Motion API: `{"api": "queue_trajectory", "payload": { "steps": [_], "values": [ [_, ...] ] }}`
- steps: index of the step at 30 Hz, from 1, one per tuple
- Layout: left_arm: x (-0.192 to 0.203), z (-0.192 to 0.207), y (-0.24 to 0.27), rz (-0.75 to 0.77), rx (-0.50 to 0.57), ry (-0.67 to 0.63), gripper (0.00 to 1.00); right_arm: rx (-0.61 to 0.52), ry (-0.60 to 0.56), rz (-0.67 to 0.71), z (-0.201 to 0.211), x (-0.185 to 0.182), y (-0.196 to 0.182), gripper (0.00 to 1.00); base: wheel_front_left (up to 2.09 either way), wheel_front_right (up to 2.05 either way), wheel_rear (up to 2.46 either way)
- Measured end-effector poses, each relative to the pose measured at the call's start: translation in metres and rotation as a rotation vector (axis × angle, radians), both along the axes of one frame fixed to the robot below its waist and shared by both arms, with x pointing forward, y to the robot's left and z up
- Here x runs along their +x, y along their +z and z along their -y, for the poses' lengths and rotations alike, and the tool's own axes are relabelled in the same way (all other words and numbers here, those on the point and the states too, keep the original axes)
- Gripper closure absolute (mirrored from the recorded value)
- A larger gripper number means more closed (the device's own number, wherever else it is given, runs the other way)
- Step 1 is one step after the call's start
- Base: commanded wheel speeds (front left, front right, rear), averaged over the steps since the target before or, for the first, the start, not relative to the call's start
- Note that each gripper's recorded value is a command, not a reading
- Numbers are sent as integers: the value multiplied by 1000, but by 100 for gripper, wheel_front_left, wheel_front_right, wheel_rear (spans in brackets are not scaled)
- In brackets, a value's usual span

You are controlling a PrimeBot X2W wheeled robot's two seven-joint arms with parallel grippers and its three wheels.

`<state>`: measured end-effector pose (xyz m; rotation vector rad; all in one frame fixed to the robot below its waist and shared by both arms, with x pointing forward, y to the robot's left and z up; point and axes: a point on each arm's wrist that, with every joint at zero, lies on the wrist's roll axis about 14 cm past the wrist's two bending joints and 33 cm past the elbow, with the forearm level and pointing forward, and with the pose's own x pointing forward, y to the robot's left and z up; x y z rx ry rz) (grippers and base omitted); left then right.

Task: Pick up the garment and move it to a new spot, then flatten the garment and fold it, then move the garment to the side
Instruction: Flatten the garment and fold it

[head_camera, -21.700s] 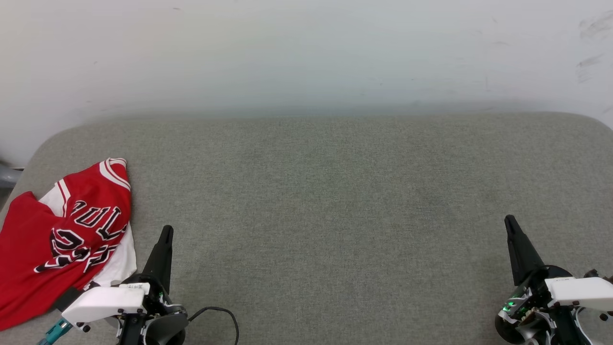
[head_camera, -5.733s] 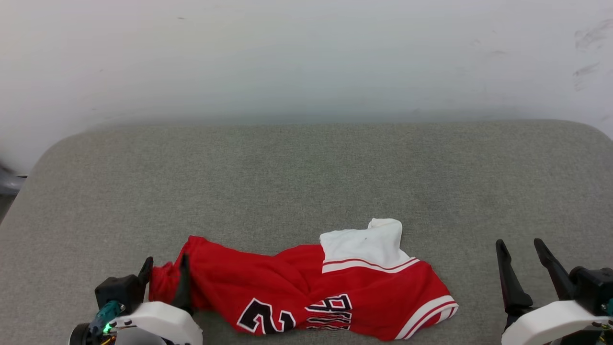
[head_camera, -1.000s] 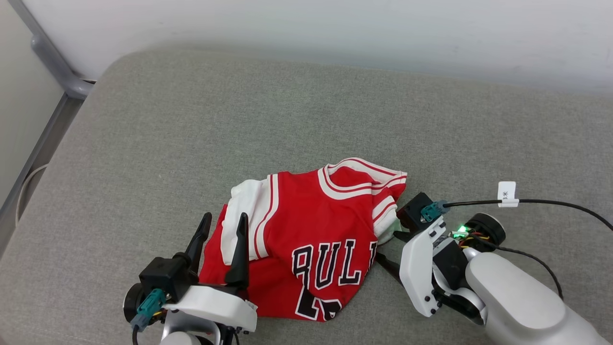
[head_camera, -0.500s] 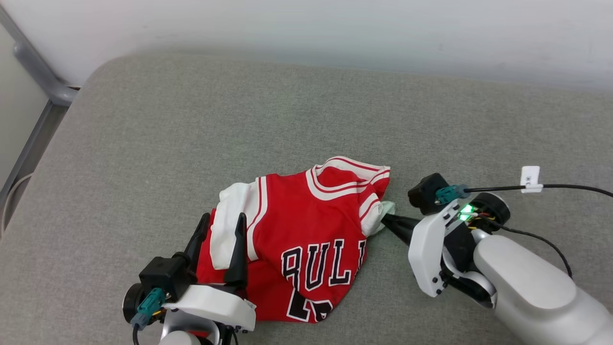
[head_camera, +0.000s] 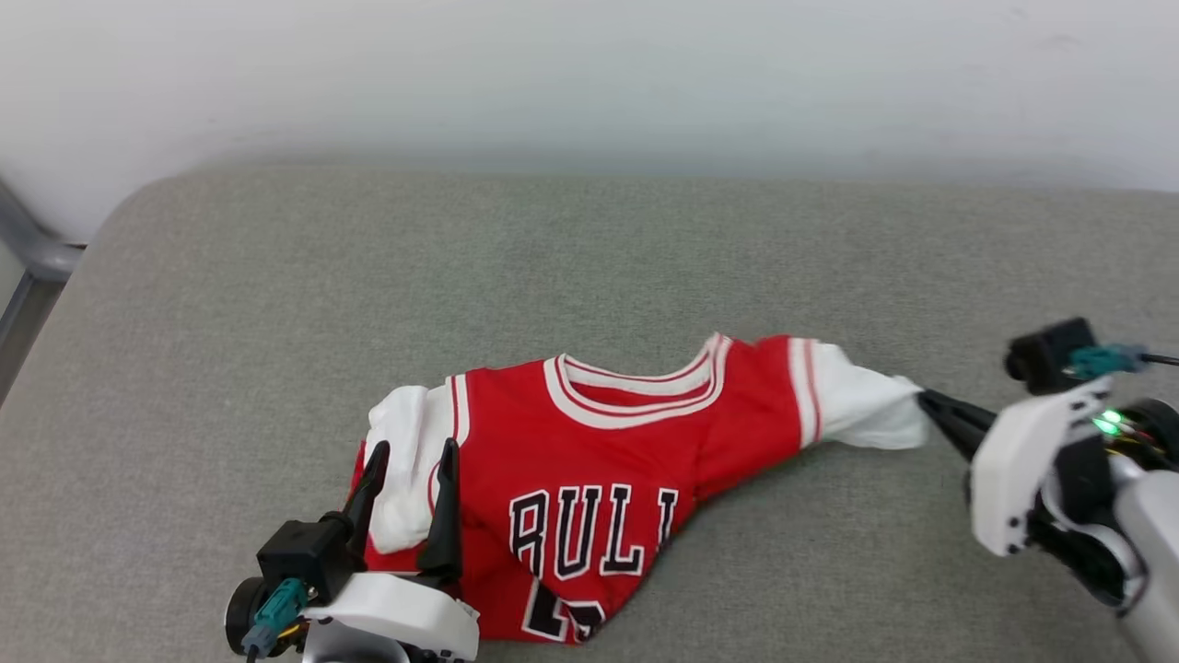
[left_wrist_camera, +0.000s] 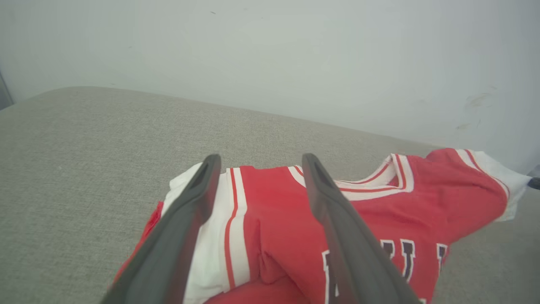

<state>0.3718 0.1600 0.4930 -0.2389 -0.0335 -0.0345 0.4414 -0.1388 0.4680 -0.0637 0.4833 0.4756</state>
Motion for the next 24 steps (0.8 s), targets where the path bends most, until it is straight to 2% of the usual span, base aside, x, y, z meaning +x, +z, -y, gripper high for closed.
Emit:
{"api": "queue_trajectory", "payload": {
  "steps": [6, 13, 16, 17, 18, 19, 20, 24],
  "values": [
    [-2, 6, -2, -7, 1, -22, 0, -6, -222, -53, 70, -29, -7, 100, 0, 0, 0],
    [-1, 7, -13, -39, 1, -31, 0, 61, -412, -251, 95, -82, -62, 100, 0, 0, 0],
    [-2, 5, -19, -58, 5, -28, 0, 100, -454, -269, 93, -88, -73, 100, 0, 0, 0],
    [-2, 4, -20, -62, 6, -27, 0, 99, -455, -269, 91, -89, -75, 84, 0, 0, 0],
    [-2, 2, -22, -68, 5, -23, 0, 114, -463, -260, 88, -88, -75, 57, 0, 0, 0],
    [-2, 1, -24, -73, 6, -21, 0, 129, -470, -249, 87, -87, -75, 11, 0, 0, 0],
    [-2, 1, -25, -78, 7, -20, 0, 131, -470, -233, 85, -85, -74, 0, 0, 0, 0],
    [-2, -4, -29, -92, 14, -7, 0, 157, -480, -109, 81, -74, -57, 0, 0, 0, 0]
  ]
}}
